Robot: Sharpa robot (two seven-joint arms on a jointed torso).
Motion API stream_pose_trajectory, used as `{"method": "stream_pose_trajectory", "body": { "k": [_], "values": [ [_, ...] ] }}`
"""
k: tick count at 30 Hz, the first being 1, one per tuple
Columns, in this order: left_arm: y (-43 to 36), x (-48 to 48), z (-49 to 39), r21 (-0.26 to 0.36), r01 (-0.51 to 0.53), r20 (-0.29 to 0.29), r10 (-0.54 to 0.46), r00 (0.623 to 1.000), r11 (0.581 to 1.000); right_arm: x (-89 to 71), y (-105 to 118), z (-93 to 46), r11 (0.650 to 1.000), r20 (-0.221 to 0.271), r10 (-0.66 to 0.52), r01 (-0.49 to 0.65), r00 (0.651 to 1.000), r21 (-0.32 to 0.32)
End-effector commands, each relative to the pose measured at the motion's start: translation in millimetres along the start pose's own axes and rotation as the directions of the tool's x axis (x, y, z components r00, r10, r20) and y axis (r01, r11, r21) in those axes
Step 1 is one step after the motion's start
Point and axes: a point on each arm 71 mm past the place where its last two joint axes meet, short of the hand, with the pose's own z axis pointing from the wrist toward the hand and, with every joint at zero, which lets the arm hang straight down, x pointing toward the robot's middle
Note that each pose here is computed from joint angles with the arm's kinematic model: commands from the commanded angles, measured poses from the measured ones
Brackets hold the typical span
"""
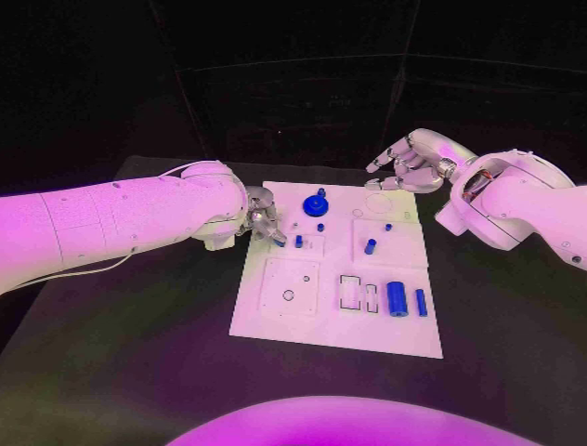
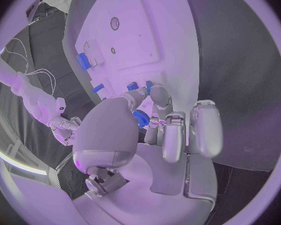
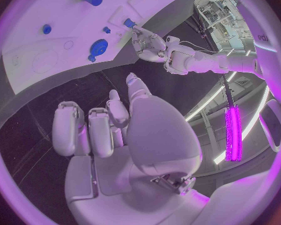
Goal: Assemble the parts on the task board
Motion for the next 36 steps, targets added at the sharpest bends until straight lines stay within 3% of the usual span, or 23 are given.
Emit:
{"method": "stream_pose_trajectory", "body": {
  "k": [1,23,36],
  "values": [
    [-0.1,5.0,0.8,-0.014,-0.025,-0.032,0.025,0.999,1.0,-0.2,1.5,0.6,1.0,-0.004,0.0,0.0,1.0,-0.003],
    [-6.5,5.3,10.0,-0.032,-0.078,-0.107,0.074,0.991,0.996,0.5,2.5,1.0,1.0,-0.006,0.001,-0.001,1.0,-0.004],
    [-7.5,3.1,13.3,-0.04,-0.08,-0.106,0.075,0.992,0.996,0.3,2.6,0.6,1.0,-0.004,0.001,-0.001,1.0,-0.004]
  ]
}}
